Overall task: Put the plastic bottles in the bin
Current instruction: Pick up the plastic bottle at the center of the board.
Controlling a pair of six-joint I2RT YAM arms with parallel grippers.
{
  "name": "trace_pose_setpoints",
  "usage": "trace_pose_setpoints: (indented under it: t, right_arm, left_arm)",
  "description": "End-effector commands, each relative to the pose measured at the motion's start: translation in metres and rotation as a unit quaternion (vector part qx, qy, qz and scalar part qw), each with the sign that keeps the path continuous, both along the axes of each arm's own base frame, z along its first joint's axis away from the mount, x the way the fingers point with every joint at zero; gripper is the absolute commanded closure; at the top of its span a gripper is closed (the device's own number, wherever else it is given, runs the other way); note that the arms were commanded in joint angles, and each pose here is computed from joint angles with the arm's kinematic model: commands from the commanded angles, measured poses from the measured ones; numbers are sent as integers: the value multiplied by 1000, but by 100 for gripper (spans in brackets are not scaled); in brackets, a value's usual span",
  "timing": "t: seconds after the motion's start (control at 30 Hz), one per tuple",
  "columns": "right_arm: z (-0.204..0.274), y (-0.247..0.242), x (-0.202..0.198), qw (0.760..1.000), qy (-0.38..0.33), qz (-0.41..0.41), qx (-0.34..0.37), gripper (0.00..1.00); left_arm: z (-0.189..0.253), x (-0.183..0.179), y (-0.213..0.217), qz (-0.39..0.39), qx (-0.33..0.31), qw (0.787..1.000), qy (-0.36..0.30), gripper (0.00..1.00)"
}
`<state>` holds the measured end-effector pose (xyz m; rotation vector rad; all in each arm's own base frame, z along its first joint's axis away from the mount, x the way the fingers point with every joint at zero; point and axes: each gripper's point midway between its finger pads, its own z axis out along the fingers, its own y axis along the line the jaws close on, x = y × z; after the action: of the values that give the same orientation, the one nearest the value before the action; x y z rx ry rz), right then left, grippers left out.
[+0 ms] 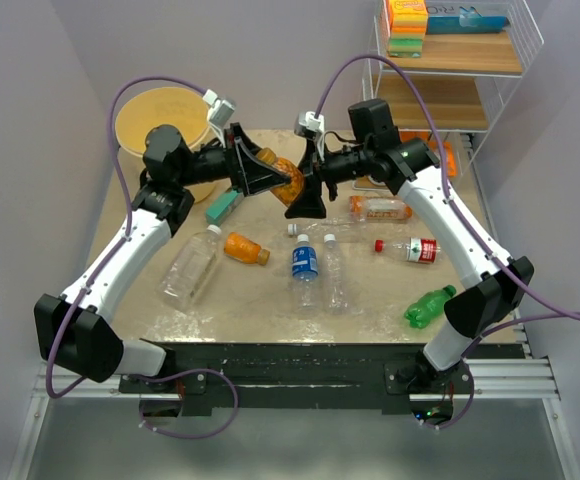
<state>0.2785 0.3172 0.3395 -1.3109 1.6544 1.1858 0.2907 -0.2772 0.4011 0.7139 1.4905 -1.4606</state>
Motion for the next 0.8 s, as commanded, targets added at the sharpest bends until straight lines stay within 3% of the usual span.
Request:
trace_pose_setpoints:
  t: [0.0,0.3,0.5,0.77]
  right_arm:
    - [12,-11,-6,999,-40,-15,-14,1]
    - [5,-29,-6,995,-70,-49,-47,1]
    - [-8,-39,-5,992,-78,-68,-72,1]
    - [-8,-60,2,981,-105,-125,-106,1]
  left_arm:
    - [14,-6,4,10,4,999,-39,100]
    - [10,10,21,44,13,998,-33,100]
    - [20,36,57,113,17,992,-50,100]
    - [22,88,111,233,93,964,-82,100]
